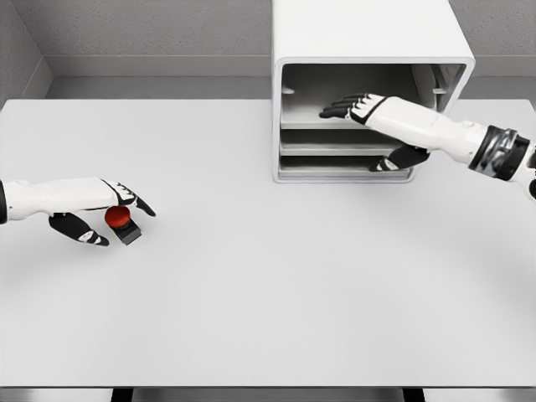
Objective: Slide open multi-storey tabletop storage cabinets and put open load switch and slide close multi-storey tabletop storage cabinets
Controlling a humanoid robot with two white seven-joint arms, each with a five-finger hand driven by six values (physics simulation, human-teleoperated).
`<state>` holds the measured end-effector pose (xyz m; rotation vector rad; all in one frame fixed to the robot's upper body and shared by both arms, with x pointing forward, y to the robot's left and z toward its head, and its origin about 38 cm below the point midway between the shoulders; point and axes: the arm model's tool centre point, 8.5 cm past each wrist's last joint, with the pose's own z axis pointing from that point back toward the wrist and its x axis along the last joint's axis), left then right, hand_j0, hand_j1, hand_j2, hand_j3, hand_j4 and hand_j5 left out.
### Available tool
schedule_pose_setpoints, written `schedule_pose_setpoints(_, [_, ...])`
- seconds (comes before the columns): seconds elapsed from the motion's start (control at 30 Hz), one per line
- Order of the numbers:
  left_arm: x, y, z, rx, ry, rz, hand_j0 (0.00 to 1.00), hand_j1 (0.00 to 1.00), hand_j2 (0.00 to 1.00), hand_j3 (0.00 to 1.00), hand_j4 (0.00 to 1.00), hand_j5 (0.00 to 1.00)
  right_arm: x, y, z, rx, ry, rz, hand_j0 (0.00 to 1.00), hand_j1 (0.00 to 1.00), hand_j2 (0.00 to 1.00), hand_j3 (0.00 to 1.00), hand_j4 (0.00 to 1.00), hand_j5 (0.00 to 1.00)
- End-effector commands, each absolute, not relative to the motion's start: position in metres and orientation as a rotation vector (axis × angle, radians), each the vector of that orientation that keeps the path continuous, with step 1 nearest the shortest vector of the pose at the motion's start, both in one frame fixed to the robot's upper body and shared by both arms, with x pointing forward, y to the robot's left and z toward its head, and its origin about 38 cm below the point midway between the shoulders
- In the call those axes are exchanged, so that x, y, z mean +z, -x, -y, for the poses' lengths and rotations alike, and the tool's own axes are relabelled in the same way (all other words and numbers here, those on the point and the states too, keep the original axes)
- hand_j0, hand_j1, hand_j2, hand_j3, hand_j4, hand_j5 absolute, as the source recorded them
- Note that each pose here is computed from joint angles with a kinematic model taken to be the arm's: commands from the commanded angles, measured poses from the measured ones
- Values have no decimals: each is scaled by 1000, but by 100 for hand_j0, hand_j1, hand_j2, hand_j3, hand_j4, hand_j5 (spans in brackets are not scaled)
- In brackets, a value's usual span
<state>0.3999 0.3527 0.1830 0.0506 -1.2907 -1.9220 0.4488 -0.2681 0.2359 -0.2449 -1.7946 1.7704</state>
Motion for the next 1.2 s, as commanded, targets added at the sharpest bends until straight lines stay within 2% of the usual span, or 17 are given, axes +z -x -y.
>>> schedule_pose_setpoints(0.0, [184, -400, -351, -1915, -47, 1297, 81, 81, 81, 81, 81, 81, 234, -449, 263, 1768, 237, 1800, 100, 100, 100, 100, 100, 100])
schedule_pose_setpoints(0.23, [182, -400, -352, -1916, -46, 1293, 66, 66, 66, 66, 66, 66, 226, -457, 265, 1756, 248, 1773, 100, 100, 100, 100, 100, 100])
schedule_pose_setpoints(0.5, [179, -399, -353, -1918, -43, 1284, 66, 66, 66, 66, 66, 66, 211, -468, 268, 1731, 258, 1728, 100, 100, 100, 100, 100, 100])
schedule_pose_setpoints(0.53, [179, -399, -354, -1917, -45, 1282, 60, 60, 60, 60, 60, 60, 209, -469, 271, 1726, 260, 1717, 100, 100, 100, 100, 100, 100])
schedule_pose_setpoints(0.67, [179, -399, -356, -1914, -50, 1277, 54, 54, 54, 54, 54, 54, 206, -470, 274, 1719, 260, 1707, 100, 100, 100, 100, 100, 100])
schedule_pose_setpoints(0.7, [179, -399, -356, -1914, -50, 1275, 48, 48, 48, 48, 48, 48, 205, -469, 273, 1718, 258, 1706, 100, 100, 100, 100, 100, 100])
schedule_pose_setpoints(0.77, [178, -400, -357, -1914, -49, 1271, 44, 44, 44, 44, 44, 44, 205, -469, 273, 1719, 256, 1705, 100, 100, 100, 100, 100, 100])
schedule_pose_setpoints(1.17, [199, -412, -357, -1927, -110, 1304, 42, 42, 42, 42, 42, 42, 201, -465, 270, 1740, 245, 1695, 100, 100, 100, 100, 100, 100])
